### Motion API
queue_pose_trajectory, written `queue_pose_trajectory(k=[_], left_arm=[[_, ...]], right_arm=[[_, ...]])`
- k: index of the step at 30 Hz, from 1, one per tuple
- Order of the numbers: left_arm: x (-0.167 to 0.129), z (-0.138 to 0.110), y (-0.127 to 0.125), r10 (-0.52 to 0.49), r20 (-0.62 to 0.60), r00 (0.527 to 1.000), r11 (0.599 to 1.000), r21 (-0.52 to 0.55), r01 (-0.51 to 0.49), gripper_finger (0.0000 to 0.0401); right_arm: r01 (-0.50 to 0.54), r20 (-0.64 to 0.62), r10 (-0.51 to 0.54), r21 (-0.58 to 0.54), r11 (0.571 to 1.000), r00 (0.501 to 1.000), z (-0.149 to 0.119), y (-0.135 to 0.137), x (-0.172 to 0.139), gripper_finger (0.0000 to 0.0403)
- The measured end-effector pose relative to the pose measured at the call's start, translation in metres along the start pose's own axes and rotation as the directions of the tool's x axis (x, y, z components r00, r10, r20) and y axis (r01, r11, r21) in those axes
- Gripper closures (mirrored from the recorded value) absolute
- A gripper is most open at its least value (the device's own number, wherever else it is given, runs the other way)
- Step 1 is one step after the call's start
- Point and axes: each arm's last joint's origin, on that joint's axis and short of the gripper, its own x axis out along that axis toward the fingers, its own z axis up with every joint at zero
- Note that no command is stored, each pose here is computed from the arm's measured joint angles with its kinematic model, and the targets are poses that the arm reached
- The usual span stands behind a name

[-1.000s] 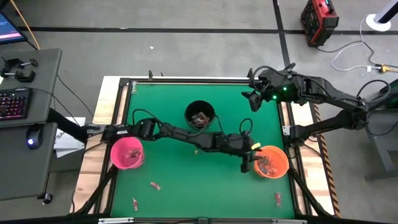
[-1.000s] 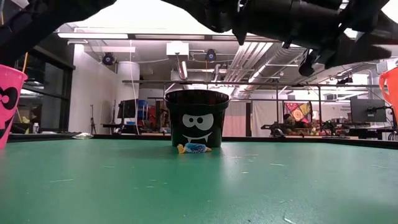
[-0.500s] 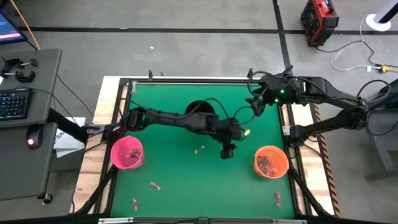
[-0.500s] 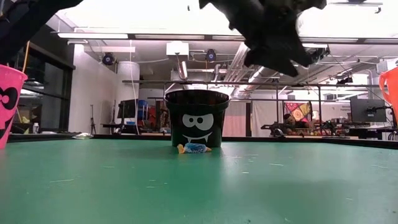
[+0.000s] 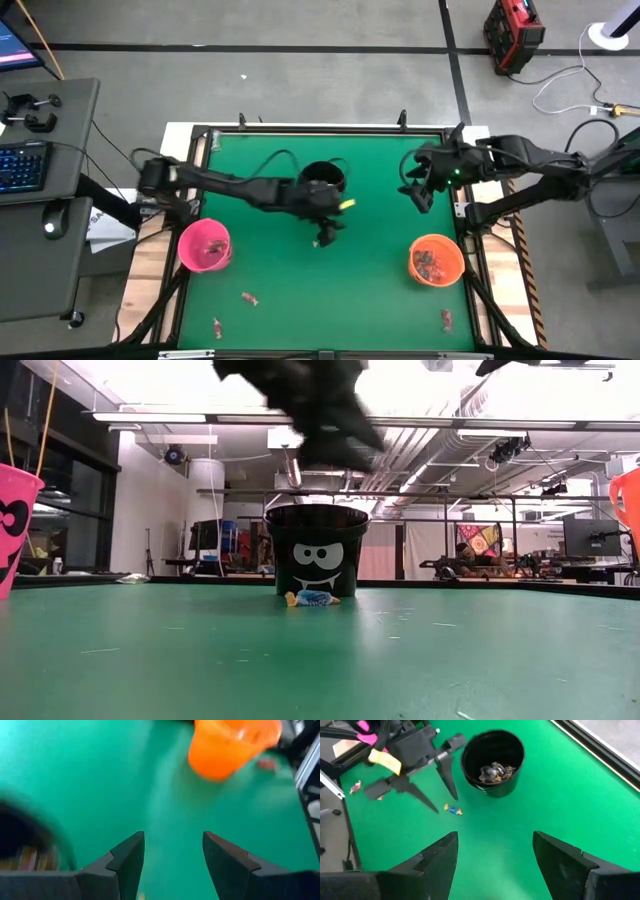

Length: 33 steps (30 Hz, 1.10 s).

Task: Sort candy by brand, put in halloween buckets
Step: Put the blue candy into the pink bucket

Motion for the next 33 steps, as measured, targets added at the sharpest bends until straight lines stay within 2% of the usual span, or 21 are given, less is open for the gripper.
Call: queue_pose_trajectory(k=[3,6,9,13,18,22,28,33], left_arm=[[-0.022,-0.026,-0.005,0.01,-0.036,0.999,1.0,-0.013,-0.011,0.0213],[-0.032,-0.046,-0.015,0.007,-0.071,0.997,0.999,-0.047,-0.011,0.0213],[-0.028,-0.06,-0.027,0.012,-0.124,0.992,0.998,-0.058,-0.019,0.0213],[-0.004,-0.078,-0.038,0.061,-0.219,0.974,0.997,-0.039,-0.071,0.0213],[0.033,-0.085,-0.043,0.098,-0.277,0.956,0.992,-0.05,-0.116,0.0213],[0.052,-0.085,-0.042,0.202,-0.321,0.925,0.977,0.003,-0.213,0.0213],[0.058,-0.078,-0.042,0.351,-0.284,0.892,0.936,0.141,-0.324,0.0213],[0.058,-0.078,-0.038,0.376,-0.294,0.879,0.927,0.099,-0.363,0.0213]], right_arm=[[-0.004,0.012,0.004,-0.016,1.0,1.0,0.0,0.007,0.003,0.0153],[0.014,0.009,-0.013,-0.053,0.999,1.0,0.0,0.013,0.011,0.0153],[0.054,-0.004,-0.055,-0.088,0.995,0.998,0.002,0.018,0.022,0.0153],[0.085,-0.037,-0.091,-0.134,0.987,0.995,0.004,0.023,0.038,0.0153],[0.108,-0.087,-0.127,-0.198,0.974,0.988,0.004,0.028,0.054,0.0153],[0.124,-0.118,-0.152,-0.211,0.969,0.981,0.002,0.028,0.059,0.0153],[0.126,-0.124,-0.153,-0.207,0.97,0.98,0.001,0.027,0.057,0.0153],[0.124,-0.13,-0.153,-0.208,0.97,0.98,0.001,0.027,0.057,0.0153]])
